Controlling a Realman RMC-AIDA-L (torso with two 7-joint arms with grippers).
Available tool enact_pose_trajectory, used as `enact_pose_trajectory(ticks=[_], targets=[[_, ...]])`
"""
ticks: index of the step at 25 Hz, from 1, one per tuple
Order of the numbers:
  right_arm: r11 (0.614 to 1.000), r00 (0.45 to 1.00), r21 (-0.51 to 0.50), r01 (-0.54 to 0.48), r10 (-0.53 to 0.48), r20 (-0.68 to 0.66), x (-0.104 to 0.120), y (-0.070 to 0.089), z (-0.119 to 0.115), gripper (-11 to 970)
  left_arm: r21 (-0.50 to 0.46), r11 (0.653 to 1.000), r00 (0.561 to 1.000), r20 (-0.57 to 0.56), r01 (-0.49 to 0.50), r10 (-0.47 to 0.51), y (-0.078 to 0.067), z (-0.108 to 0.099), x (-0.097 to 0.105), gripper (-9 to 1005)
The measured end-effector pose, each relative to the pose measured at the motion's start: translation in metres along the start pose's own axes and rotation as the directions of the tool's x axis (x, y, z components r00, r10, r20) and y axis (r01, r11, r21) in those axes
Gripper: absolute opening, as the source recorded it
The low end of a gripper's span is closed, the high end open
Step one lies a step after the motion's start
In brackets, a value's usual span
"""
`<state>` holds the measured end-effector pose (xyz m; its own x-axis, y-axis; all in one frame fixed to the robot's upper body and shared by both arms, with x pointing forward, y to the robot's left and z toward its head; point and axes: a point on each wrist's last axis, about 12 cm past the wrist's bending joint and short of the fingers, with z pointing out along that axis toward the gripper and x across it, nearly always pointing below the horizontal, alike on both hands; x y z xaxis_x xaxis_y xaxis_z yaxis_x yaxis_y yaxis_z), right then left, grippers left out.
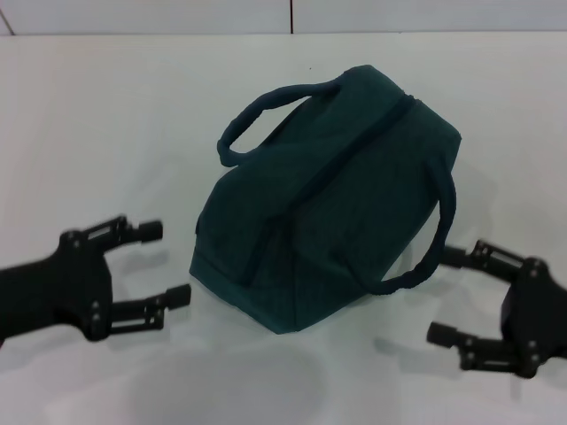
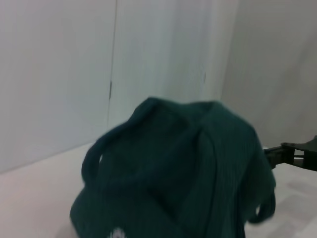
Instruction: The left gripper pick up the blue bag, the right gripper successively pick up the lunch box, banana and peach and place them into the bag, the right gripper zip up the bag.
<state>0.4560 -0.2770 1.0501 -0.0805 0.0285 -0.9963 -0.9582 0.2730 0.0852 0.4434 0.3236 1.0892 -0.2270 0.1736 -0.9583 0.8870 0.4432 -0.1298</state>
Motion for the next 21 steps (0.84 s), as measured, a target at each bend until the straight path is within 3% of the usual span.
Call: enact_pose_trajectory(ticks=[9,21], targets=[[0.994,0.988,0.111,0.007,0.01,-0.153,0.033,0.003,0.005,869,-0.029,0.996,0.995,-0.066,0.079,-0.081,0.0,0.004,0.038,895],[0.991,0.983,0.134,0.023,0.002,-0.181,0.038,0.003,0.007,869,-0.039,0.998,0.998,-0.029,0.047,-0.048,0.001,0.003,0.039,895]])
